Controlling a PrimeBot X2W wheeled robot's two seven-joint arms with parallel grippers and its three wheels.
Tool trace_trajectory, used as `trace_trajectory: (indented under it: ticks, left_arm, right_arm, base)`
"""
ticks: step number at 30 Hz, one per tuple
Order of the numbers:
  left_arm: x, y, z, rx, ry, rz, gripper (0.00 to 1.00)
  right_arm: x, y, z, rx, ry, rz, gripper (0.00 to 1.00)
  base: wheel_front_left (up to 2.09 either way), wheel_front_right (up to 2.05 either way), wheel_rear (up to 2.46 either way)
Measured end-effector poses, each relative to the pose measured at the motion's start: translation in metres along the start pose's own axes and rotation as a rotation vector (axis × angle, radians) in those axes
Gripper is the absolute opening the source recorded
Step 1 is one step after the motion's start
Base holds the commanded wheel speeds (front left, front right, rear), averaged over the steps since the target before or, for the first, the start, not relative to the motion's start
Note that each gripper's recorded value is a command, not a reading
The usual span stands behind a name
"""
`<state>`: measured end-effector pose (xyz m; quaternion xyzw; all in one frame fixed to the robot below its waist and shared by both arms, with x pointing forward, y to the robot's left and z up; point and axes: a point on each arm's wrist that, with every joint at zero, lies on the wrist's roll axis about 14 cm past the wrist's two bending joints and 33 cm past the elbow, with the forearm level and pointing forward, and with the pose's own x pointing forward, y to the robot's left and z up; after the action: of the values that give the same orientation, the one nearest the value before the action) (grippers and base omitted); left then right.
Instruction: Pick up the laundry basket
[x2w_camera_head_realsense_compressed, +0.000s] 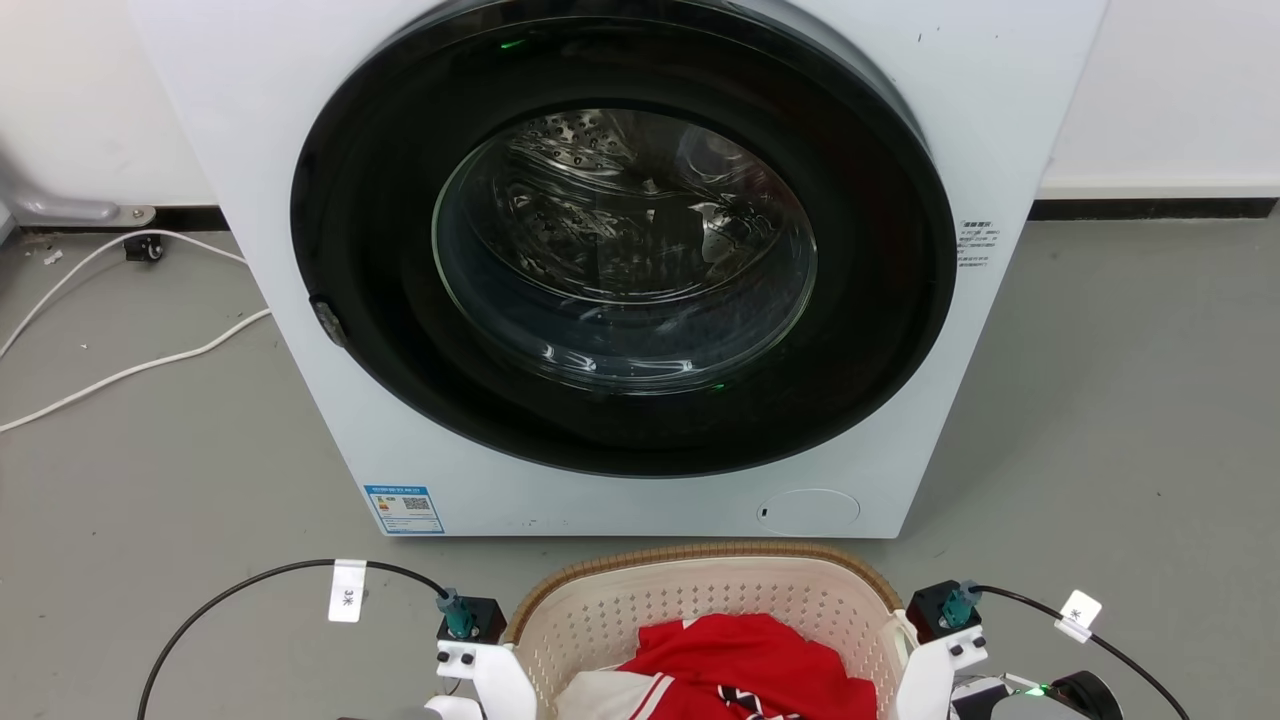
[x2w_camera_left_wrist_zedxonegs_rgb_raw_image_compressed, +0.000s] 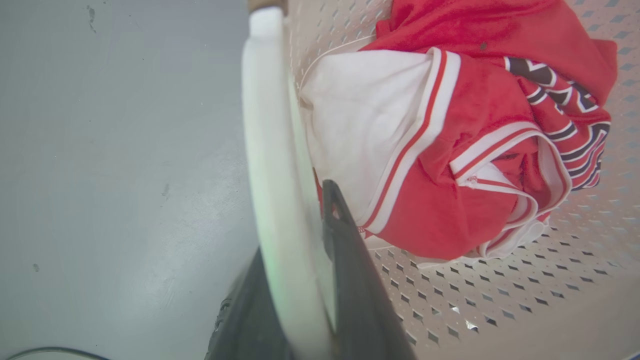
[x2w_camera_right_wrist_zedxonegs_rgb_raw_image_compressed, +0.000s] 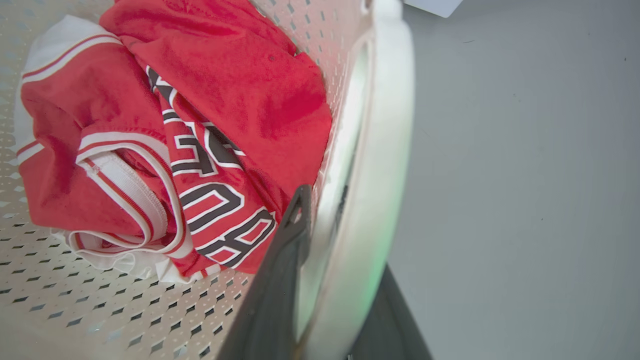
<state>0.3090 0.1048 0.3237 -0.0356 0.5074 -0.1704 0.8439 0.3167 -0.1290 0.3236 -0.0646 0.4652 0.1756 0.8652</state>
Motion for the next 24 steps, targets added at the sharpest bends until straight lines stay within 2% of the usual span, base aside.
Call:
trace_trajectory:
  ticks: [24]
  left_arm:
    - [0.0009, -0.0001, -0.0016, -0.004, 0.004, -0.004, 0.0]
  right_arm:
    - [0.0, -0.0004, -0.0006, -0.002, -0.002, 0.001, 0.0]
  base:
    - [0.0, 0.0, 0.0]
